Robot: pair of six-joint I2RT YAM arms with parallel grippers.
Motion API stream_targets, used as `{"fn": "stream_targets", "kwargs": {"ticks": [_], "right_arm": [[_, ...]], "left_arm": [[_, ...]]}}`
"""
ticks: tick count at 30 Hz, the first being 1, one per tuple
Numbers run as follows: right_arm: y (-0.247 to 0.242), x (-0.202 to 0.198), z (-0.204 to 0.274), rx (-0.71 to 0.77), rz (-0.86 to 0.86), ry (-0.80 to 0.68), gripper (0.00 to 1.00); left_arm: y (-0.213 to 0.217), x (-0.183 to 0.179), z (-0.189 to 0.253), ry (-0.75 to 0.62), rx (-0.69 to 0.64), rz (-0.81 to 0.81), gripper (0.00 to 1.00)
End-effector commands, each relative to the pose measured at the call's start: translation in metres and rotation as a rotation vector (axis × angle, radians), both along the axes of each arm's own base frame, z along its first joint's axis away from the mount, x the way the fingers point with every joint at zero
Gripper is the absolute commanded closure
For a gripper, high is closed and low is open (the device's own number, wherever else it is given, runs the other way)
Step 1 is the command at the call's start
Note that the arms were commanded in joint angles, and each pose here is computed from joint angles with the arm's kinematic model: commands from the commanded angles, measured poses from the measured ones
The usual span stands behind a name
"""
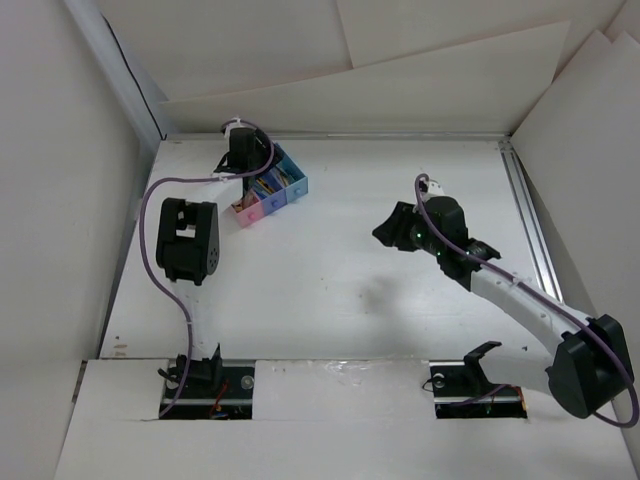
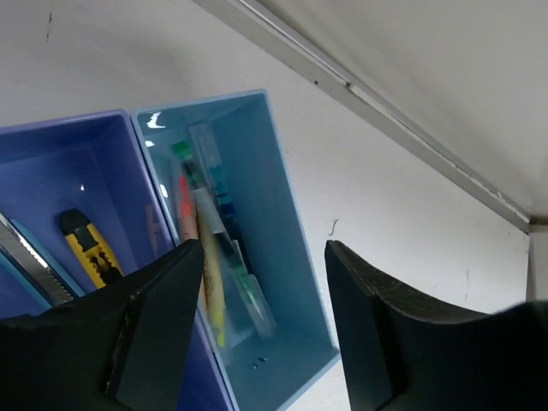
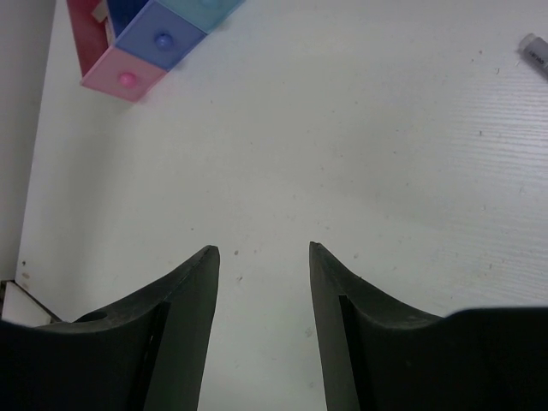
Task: Sort the stationery into containers
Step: Place the pen in the storage box, then move the pen to the center of the board.
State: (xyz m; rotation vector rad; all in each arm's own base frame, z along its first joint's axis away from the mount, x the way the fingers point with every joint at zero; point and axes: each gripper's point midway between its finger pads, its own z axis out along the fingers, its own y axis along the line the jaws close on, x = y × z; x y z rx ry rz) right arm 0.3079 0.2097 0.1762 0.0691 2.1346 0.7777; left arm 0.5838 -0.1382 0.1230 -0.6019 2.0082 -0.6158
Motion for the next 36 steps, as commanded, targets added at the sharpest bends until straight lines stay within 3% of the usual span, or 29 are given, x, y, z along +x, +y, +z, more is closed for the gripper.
{"fn": "stream_targets", "kwargs": {"ticks": [1, 4, 5, 7, 8, 9, 11, 12, 15, 16, 17, 20, 23, 26, 36], "right_arm": [[-0.006, 0.008, 0.010, 0.002, -0.042, -0.043, 0.48], [-0.021, 0.017, 0.002, -0.032, -0.127, -0.039, 0.48], [-0.027, 0.020, -0.001, -0.040, -0.159, -0.029, 0.52], [-0.041, 0.026, -0.007, -0.065, -0.224, -0.016, 0.70], [-0.047, 0.030, -0.013, -0.064, -0.252, 0.004, 0.89], [-0.050, 0.033, -0.018, -0.059, -0.269, 0.022, 0.97], [-0.063, 0.040, -0.031, -0.072, -0.319, 0.059, 1.00], [-0.069, 0.044, -0.046, -0.103, -0.342, 0.100, 1.00], [-0.095, 0.057, -0.063, -0.146, -0.450, 0.151, 1.00], [-0.102, 0.060, -0.072, -0.175, -0.476, 0.182, 1.00], [-0.110, 0.063, -0.074, -0.192, -0.504, 0.190, 0.99], [-0.133, 0.075, -0.082, -0.248, -0.559, 0.233, 0.63], [-0.142, 0.086, -0.087, -0.303, -0.562, 0.257, 0.38], [-0.141, 0.095, -0.095, -0.363, -0.522, 0.292, 0.26], [-0.135, 0.111, -0.125, -0.466, -0.352, 0.405, 0.21]], "left_arm": [[-0.004, 0.012, 0.048, -0.106, 0.008, -0.007, 0.44], [-0.002, 0.004, 0.060, -0.132, 0.025, 0.008, 0.43], [0.000, -0.007, 0.068, -0.148, 0.022, 0.009, 0.43], [-0.003, -0.018, 0.089, -0.215, 0.002, 0.013, 0.43], [-0.008, -0.037, 0.098, -0.234, -0.011, 0.008, 0.43], [-0.013, -0.048, 0.102, -0.252, -0.016, -0.006, 0.44], [-0.030, -0.074, 0.135, -0.356, -0.049, -0.044, 0.44], [-0.053, -0.098, 0.112, -0.320, -0.049, -0.099, 0.45], [-0.089, -0.139, 0.112, -0.353, -0.073, -0.187, 0.45], [-0.109, -0.164, 0.088, -0.312, -0.058, -0.251, 0.46], [-0.114, -0.175, 0.077, -0.291, -0.050, -0.265, 0.46], [-0.127, -0.210, 0.064, -0.284, -0.077, -0.344, 0.46], [-0.127, -0.233, 0.064, -0.292, -0.104, -0.411, 0.46], [-0.124, -0.250, 0.069, -0.312, -0.112, -0.454, 0.48], [-0.120, -0.271, 0.089, -0.364, -0.109, -0.511, 0.48]]}}
